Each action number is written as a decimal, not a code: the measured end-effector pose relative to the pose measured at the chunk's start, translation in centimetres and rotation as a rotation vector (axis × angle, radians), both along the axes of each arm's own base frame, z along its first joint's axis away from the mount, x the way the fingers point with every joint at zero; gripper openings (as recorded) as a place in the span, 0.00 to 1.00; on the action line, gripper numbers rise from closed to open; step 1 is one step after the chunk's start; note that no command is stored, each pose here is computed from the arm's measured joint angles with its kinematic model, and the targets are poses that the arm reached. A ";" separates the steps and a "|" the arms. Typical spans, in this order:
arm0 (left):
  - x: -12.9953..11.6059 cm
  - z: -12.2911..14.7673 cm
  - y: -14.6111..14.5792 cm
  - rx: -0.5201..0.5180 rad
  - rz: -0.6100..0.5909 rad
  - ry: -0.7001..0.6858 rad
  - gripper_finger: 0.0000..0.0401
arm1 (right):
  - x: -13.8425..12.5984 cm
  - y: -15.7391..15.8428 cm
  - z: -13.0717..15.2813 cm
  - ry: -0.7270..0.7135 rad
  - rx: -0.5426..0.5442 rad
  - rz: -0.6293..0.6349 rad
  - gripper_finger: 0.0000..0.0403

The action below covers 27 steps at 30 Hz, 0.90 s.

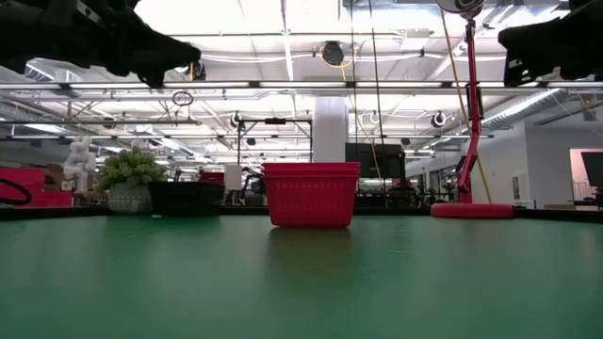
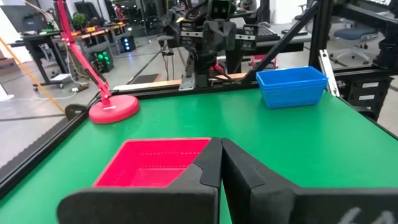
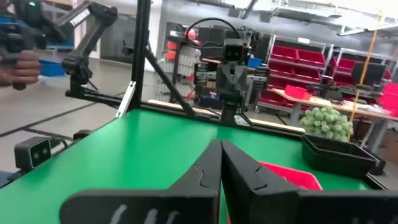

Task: Stack baskets by color
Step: Return to Home Position

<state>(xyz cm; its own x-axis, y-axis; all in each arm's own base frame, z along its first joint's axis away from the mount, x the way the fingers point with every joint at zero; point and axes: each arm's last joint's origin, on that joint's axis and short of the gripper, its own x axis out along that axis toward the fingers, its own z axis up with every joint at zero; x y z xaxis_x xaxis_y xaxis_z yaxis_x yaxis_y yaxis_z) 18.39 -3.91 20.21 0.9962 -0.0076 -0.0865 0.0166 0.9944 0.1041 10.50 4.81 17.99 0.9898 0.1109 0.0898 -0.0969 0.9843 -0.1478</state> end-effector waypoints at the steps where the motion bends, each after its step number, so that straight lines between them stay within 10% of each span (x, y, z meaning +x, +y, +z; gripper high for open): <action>1: 0.0 0.0 0.1 0.000 0.003 0.000 0.02 | 0.1 -0.2 0.0 -0.002 -0.002 0.002 0.00; 27: -4.0 -1.3 0.3 0.058 -0.057 -0.139 0.01 | 0.7 -1.7 -0.1 0.007 -0.019 -0.097 0.00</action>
